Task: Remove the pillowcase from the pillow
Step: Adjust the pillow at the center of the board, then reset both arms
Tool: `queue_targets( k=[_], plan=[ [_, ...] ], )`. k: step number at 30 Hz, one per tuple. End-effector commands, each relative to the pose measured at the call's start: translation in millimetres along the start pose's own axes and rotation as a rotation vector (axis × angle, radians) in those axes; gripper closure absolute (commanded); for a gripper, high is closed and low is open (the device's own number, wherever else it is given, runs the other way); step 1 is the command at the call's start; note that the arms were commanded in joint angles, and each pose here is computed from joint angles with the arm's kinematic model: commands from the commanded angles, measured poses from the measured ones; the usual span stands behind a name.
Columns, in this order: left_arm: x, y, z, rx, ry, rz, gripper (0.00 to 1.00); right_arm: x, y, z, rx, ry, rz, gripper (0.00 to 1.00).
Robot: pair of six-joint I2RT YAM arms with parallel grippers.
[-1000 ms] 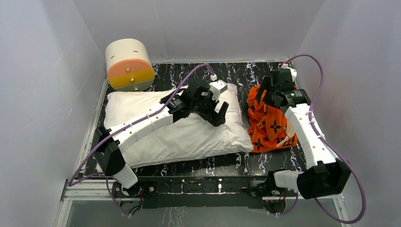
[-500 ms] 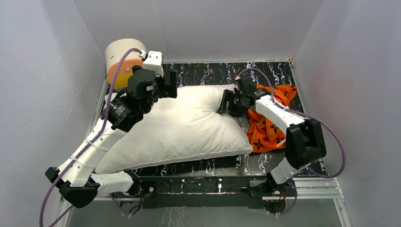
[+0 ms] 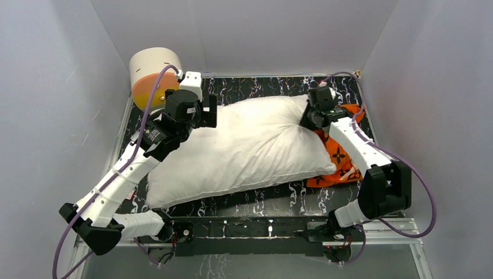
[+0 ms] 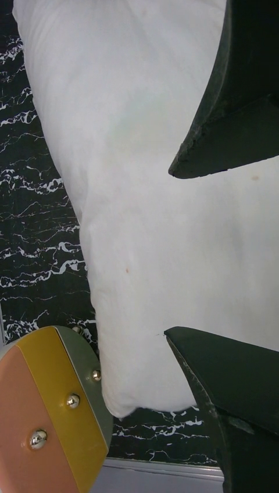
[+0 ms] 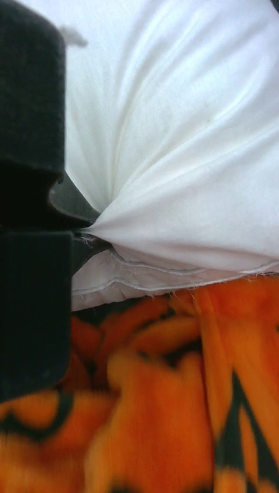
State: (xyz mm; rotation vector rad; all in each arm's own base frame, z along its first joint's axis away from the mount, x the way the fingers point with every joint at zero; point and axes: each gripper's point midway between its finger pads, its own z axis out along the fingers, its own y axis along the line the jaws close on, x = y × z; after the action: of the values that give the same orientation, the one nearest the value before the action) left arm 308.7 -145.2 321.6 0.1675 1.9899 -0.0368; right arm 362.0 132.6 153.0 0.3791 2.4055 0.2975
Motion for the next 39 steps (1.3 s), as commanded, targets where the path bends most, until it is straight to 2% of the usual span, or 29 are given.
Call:
queue_targets(
  k=[1, 2, 3, 4, 6, 9, 14, 19, 24, 27, 33, 39],
  plan=[
    [-11.9, 10.4, -6.8, -0.030, -0.027, -0.077, 0.02, -58.5, -38.9, -24.5, 0.107, -0.166, -0.097, 0.81],
    [-13.1, 12.7, -4.0, -0.031, -0.019, -0.093, 0.02, -59.1, -23.7, -27.6, 0.028, -0.149, -0.129, 0.61],
    [-13.1, 16.2, -0.3, -0.033, -0.006, -0.106, 0.02, -60.7, -8.7, -33.5, -0.045, -0.133, -0.145, 0.45],
    [-12.1, 21.8, 5.3, -0.041, 0.016, -0.119, 0.02, -66.8, 3.8, -44.5, -0.098, -0.135, -0.150, 0.34],
    [-8.5, 40.4, 16.6, -0.077, 0.076, -0.167, 0.02, -74.3, 20.2, -65.2, -0.188, -0.175, -0.155, 0.18],
    [-5.9, 71.8, 28.1, -0.139, 0.144, -0.320, 0.02, -98.9, 34.9, -108.6, -0.276, -0.323, -0.184, 0.03],
    [0.5, 101.2, 20.0, -0.290, 0.121, -0.405, 0.02, -126.9, 31.2, -177.0, -0.273, -0.519, -0.274, 0.01],
    [3.6, 108.5, 5.1, -0.318, 0.096, -0.415, 0.02, -131.5, 23.8, -231.9, -0.310, -0.695, -0.254, 0.01],
    [0.5, 116.4, -11.2, -0.348, 0.053, -0.454, 0.02, -114.9, 12.4, -232.3, -0.346, -0.758, -0.160, 0.01],
    [4.9, 121.9, -20.0, -0.370, 0.048, -0.445, 0.02, -109.7, 11.2, -214.0, -0.343, -0.733, -0.142, 0.01],
    [5.0, 133.9, -39.1, -0.407, 0.024, -0.404, 0.02, -108.1, 8.9, -184.3, -0.240, -0.557, -0.179, 0.01],
    [10.6, 132.1, -37.1, -0.400, 0.046, -0.389, 0.02, -101.9, 9.1, -179.4, -0.246, -0.524, -0.171, 0.01]
  ],
)
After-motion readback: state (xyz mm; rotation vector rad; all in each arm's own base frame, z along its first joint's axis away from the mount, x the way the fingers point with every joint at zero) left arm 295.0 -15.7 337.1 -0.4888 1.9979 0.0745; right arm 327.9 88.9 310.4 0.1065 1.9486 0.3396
